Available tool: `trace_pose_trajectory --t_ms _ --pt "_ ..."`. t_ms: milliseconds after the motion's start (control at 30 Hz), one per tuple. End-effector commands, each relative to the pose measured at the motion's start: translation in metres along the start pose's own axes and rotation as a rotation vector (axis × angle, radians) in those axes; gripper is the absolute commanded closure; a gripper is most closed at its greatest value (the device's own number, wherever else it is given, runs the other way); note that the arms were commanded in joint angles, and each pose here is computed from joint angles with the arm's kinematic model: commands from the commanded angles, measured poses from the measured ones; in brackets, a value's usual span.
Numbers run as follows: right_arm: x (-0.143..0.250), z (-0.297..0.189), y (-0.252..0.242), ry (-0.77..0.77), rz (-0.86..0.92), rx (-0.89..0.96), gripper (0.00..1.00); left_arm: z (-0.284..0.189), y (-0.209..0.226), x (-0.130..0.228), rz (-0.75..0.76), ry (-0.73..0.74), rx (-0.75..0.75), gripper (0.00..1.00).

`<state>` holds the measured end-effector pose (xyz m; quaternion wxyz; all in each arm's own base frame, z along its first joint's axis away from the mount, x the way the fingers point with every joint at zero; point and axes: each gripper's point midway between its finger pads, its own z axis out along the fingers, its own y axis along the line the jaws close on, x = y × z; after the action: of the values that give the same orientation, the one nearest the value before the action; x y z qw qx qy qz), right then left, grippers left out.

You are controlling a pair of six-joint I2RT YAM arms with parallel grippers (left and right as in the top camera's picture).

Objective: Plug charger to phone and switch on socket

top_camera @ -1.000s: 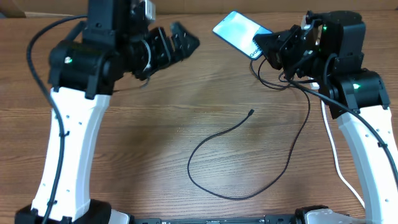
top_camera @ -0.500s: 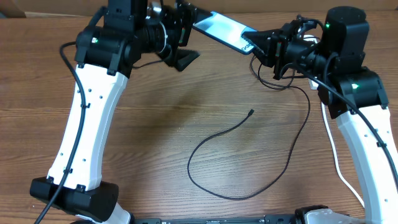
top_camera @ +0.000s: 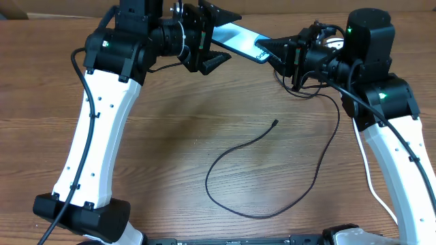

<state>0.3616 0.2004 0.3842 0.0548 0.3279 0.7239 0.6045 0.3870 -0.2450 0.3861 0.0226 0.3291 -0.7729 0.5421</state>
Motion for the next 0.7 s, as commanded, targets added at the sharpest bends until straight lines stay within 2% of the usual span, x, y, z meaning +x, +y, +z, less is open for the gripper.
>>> trace_pose_trajectory --t_ms 0,133,233,667 --pt "0.014 -0.006 0.019 0.026 -0.033 -0.041 0.96 0.002 0.0 0.006 -0.028 0.03 -0.001 0.27" --pt "0.02 -0.003 0.019 0.04 -0.027 -0.039 0.96 0.002 0.0 0.005 -0.04 0.025 -0.002 0.36" --pt "0.024 0.0 0.019 0.05 -0.031 -0.037 0.96 0.002 0.0 0.004 -0.056 0.021 -0.002 0.47" --pt "0.028 0.001 0.018 0.063 -0.032 -0.034 0.96 0.002 0.0 0.004 -0.065 0.02 -0.002 0.57"
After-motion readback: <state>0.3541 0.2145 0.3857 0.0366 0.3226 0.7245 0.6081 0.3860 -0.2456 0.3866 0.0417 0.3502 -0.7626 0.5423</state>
